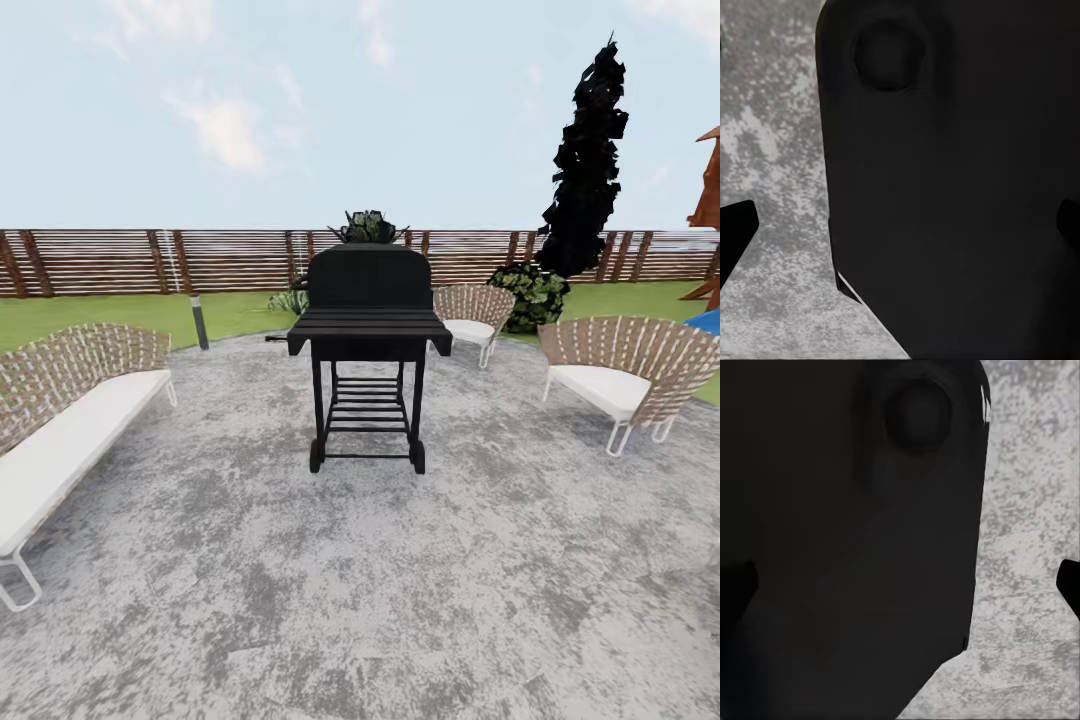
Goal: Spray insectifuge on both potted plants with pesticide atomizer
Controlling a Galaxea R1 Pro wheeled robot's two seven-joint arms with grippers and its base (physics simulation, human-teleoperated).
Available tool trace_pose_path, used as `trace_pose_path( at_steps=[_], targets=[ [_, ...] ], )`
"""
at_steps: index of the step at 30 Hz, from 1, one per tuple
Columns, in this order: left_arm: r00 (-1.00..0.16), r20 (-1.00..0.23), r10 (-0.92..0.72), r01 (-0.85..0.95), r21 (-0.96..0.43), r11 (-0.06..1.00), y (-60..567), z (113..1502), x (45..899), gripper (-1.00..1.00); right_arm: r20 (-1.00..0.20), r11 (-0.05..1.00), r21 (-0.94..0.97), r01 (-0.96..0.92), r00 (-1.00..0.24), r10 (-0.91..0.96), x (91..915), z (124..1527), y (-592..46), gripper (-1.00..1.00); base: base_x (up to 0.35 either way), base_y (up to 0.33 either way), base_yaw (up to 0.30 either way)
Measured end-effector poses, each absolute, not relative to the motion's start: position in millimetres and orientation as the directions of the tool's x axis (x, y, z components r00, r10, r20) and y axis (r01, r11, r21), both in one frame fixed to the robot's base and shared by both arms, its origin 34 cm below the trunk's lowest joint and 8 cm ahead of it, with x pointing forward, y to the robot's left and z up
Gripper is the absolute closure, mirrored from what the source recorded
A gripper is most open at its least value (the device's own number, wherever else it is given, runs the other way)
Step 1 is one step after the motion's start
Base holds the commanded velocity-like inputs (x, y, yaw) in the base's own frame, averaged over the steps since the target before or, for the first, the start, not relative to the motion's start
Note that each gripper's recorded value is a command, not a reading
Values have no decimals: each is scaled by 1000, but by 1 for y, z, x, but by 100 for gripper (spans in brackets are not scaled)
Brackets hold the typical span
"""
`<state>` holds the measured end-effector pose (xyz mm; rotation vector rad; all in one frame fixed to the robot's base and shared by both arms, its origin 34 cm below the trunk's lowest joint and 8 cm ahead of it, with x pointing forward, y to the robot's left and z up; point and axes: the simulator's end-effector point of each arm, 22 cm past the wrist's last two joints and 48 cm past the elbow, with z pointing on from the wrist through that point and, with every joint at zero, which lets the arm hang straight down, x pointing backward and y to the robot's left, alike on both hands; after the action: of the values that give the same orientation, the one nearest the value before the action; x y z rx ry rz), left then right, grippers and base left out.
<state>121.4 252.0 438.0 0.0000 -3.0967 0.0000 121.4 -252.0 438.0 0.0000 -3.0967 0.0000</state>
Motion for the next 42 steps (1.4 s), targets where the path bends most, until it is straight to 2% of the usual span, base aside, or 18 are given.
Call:
trace_pose_path(
  at_steps=[11, 20, 27, 28, 29, 30, 35, 42],
  targets=[
    [-1000, -2, 2, 2, -4, 1000, 249, 438, 133, -100, -2, 1000, 25, 3, -1000, 3, 142, 438, -231, -100, 0, 0, 0],
    [-996, -88, 18, 18, 8, 1000, 258, 438, 164, -100, -52, 1000, 4, 2, -999, 2, 166, 438, -246, -100, 0, -21, 0],
    [-984, -178, 21, 17, 23, 1000, 269, 441, 201, -100, -111, 1000, -29, 5, -994, 1, 191, 440, -271, -100, 0, -236, 0],
    [-949, -315, 24, 18, 24, 1000, 269, 450, 246, -100, -205, 1000, -28, 6, -979, 0, 228, 445, -272, -100, 0, -273, 0],
    [-886, -462, 27, 16, 27, 1000, 269, 471, 323, -100, -369, 1000, -28, 8, -929, -3, 299, 464, -272, -100, 0, -274, 0],
    [-847, -532, 28, 15, 29, 999, 269, 486, 364, -100, -559, 1000, -28, 9, -829, -8, 387, 504, -271, -100, 0, -275, 0],
    [-807, -591, 24, 8, 30, 1000, 270, 502, 410, -100, -703, 1000, -28, 9, -711, -13, 442, 541, -272, -100, -53, -276, 0],
    [-791, -611, 15, -4, 30, 1000, 274, 509, 426, -100, -723, 1000, -27, 5, -690, -17, 447, 545, -271, -100, -182, -239, 16]
  ],
)
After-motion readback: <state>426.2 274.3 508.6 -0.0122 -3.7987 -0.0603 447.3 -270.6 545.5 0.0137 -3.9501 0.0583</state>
